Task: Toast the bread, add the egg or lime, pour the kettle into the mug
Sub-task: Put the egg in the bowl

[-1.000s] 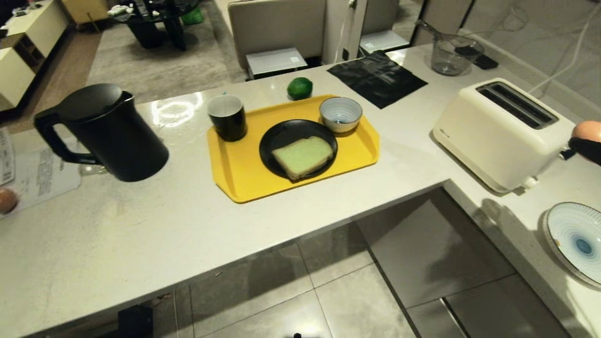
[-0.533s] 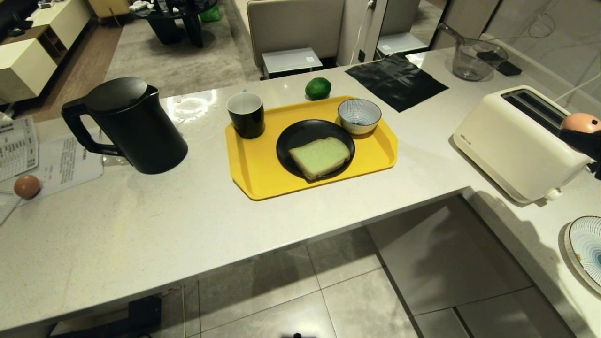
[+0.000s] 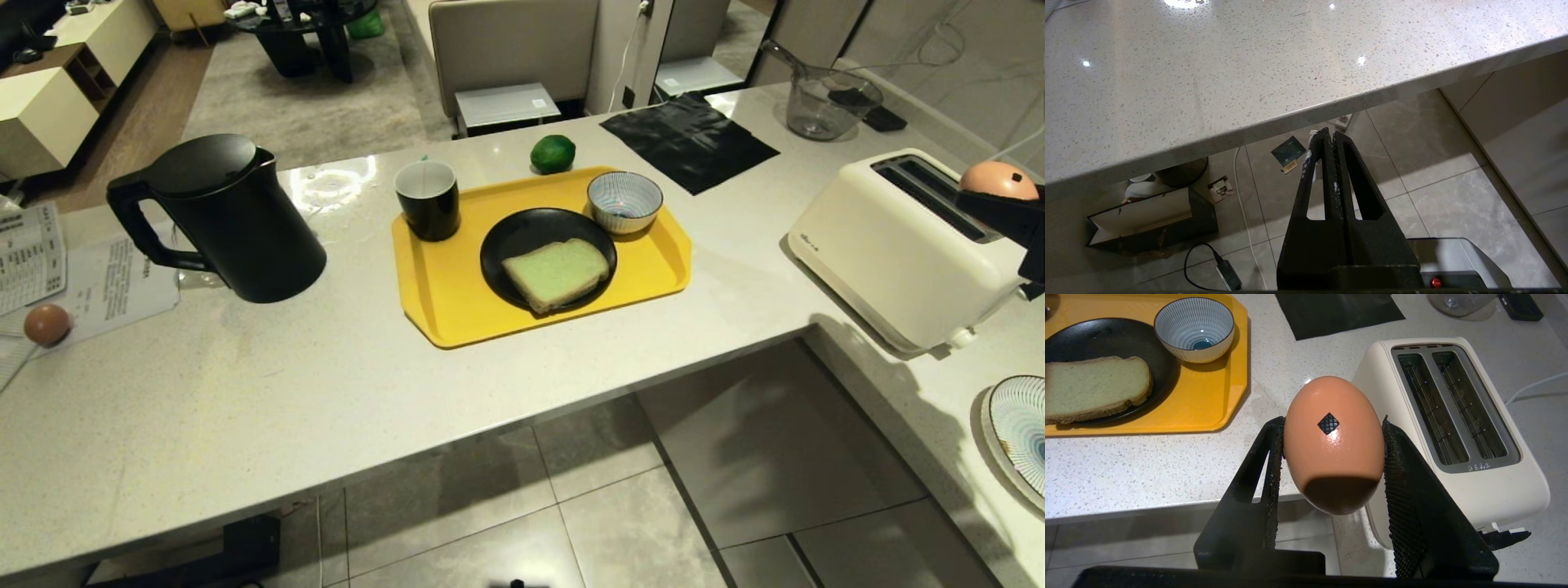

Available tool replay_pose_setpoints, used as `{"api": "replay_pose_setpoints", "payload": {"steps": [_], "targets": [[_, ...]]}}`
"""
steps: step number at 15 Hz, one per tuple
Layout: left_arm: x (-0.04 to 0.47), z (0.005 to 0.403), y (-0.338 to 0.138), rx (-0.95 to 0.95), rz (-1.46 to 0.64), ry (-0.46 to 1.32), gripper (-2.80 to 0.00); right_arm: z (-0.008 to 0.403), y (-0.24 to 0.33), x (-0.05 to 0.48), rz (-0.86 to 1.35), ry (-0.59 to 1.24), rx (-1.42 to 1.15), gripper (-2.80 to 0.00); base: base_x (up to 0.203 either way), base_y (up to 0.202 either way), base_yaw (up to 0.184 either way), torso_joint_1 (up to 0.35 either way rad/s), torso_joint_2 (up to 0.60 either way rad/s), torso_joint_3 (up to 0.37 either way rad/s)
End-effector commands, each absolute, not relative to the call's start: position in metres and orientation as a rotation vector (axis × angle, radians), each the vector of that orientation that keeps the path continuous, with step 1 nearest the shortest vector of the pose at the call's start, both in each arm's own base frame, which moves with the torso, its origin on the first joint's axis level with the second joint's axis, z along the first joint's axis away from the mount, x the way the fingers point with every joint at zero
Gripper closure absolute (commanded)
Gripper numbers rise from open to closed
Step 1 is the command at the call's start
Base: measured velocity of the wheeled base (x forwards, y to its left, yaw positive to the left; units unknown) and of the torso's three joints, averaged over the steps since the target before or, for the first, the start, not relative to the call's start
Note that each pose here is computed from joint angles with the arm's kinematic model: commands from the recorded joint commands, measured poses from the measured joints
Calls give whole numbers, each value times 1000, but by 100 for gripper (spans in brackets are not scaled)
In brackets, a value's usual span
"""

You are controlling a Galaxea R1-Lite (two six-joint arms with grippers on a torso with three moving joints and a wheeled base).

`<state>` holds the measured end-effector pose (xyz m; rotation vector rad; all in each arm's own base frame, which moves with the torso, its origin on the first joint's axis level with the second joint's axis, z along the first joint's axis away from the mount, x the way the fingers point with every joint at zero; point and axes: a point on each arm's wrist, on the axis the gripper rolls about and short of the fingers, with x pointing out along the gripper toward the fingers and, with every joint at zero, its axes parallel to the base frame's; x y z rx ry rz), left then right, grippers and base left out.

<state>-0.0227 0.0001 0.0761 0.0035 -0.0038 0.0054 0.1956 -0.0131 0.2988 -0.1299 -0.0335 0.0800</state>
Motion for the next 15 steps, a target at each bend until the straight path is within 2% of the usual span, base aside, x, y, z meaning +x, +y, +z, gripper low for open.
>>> {"api": "replay_pose_setpoints", "payload": {"steps": [1, 15], "targets": [[-23, 76, 0, 3, 6, -5, 0, 301, -13, 197, 82, -41, -142, 0, 0, 0, 0, 0, 0, 0], [-23, 76, 0, 2, 6, -5, 0, 320, 25, 222, 96, -85, -164, 0, 0, 0, 0, 0, 0, 0]]}}
